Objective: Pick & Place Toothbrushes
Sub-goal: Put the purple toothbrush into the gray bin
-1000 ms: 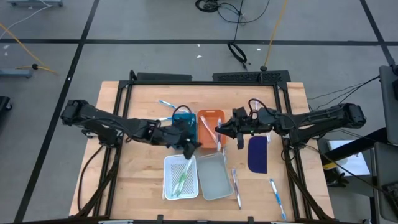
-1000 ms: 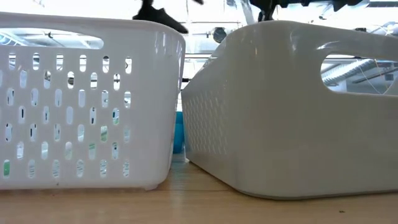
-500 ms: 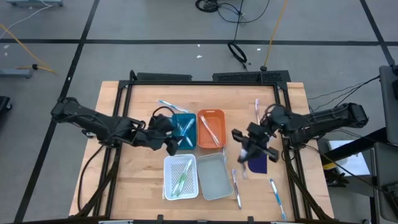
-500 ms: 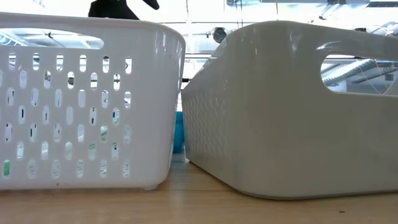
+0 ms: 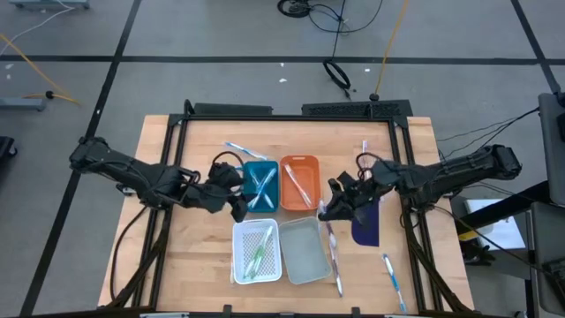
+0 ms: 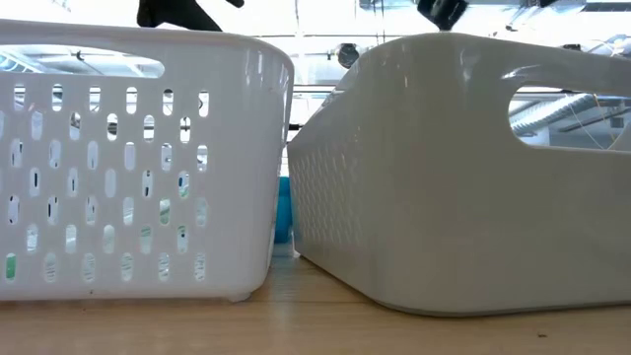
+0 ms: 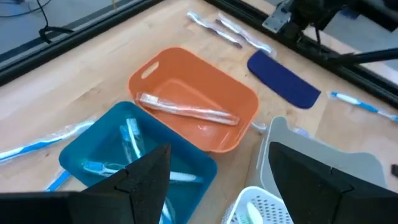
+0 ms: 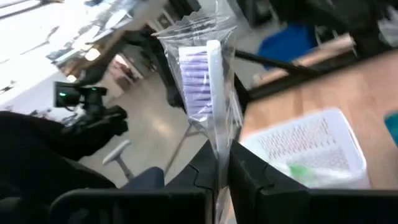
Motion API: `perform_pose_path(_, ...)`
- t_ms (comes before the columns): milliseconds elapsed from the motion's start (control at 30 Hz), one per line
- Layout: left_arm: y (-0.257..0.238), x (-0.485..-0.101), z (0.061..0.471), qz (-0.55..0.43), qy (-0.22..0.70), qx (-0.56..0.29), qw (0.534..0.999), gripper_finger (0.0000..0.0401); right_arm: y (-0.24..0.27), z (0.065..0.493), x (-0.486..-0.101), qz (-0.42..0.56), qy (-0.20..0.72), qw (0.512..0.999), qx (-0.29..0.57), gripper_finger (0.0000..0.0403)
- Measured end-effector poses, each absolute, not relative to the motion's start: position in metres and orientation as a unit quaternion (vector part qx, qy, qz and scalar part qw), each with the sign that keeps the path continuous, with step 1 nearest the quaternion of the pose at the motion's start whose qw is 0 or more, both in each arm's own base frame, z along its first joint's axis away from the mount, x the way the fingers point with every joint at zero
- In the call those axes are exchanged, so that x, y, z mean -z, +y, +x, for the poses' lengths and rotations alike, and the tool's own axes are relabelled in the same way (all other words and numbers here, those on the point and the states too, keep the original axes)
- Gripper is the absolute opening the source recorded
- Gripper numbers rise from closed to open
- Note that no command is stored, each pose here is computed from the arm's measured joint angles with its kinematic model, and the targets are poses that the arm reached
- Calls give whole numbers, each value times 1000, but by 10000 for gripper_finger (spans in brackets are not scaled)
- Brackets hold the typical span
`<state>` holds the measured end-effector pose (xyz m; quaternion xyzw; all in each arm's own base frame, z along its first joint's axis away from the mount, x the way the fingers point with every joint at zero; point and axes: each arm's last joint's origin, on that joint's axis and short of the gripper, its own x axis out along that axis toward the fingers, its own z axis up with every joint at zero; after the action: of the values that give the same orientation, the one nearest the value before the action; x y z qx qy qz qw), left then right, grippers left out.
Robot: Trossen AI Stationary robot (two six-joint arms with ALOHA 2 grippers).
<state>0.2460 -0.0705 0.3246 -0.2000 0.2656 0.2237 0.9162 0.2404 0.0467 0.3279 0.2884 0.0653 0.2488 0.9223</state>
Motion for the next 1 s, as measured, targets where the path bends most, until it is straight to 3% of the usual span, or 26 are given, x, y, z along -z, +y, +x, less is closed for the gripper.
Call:
perform_pose_path(667, -50, -271, 173, -254, 129, -130, 950, 271, 77, 305, -294, 342, 187, 906, -166, 11)
perform_pose_path(1000, -45, -255, 141, -266, 91, -91, 955, 271, 98, 330, -265, 357, 270, 891, -73, 11)
